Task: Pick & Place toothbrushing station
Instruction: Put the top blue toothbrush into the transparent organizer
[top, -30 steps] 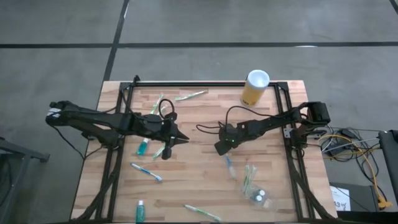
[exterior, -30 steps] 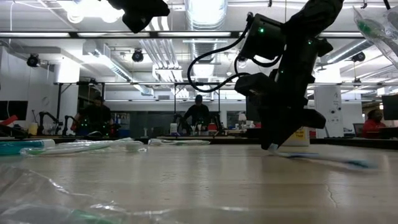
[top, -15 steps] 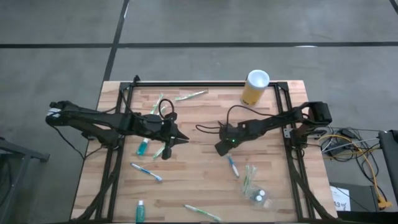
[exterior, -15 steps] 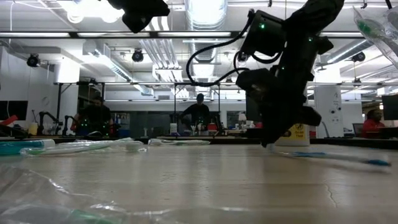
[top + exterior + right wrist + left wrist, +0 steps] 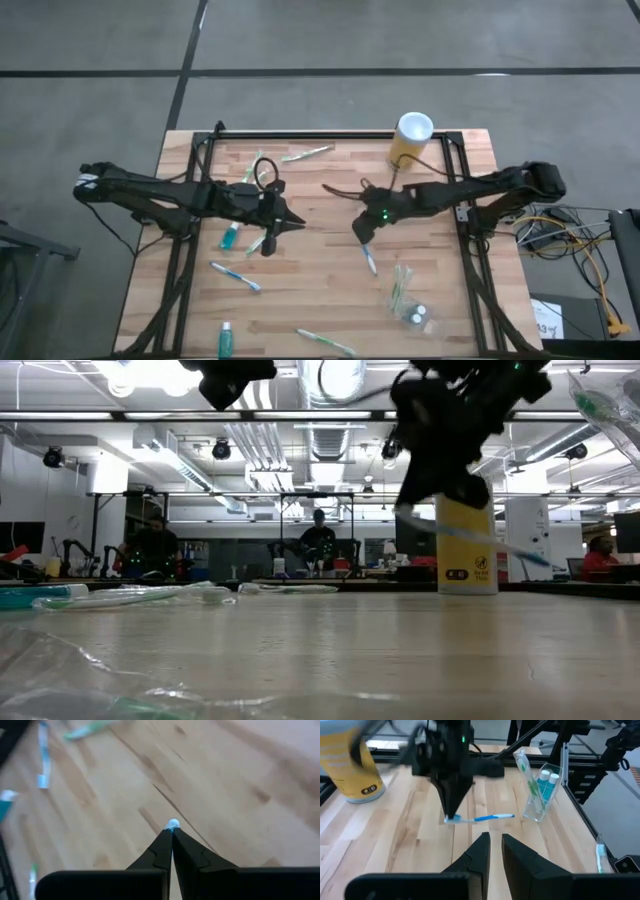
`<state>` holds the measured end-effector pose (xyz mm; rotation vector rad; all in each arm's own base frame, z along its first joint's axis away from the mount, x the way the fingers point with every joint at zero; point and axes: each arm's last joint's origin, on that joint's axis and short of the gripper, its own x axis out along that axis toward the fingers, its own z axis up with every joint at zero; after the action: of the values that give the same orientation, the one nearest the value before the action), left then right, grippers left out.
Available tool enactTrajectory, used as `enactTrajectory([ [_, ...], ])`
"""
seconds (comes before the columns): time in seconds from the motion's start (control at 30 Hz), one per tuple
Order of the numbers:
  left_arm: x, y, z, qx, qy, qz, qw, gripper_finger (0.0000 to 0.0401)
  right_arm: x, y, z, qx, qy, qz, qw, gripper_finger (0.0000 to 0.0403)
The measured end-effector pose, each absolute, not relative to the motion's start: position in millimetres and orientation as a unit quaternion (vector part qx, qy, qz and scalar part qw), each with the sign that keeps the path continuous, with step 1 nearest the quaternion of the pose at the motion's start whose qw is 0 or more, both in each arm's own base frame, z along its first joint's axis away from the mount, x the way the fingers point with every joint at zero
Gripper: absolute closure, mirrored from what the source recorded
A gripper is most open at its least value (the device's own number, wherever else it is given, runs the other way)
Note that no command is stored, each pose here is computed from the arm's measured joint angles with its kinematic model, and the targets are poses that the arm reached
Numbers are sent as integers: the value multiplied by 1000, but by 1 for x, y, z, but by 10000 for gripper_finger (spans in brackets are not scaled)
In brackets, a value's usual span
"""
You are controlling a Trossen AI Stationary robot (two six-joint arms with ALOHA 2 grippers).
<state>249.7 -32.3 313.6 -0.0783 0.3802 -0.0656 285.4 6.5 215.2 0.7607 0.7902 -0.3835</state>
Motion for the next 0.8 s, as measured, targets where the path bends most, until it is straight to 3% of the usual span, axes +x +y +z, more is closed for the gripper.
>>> enactTrajectory([
  [0.37, 253, -33, 325, -44, 130, -36, 990, 348, 234, 10, 296, 281, 244, -77, 925, 394],
  [0.8, 255, -33, 339, -51, 58, -37, 996, 348, 155, 29, 356, 243, 131, 144, 950, 394],
])
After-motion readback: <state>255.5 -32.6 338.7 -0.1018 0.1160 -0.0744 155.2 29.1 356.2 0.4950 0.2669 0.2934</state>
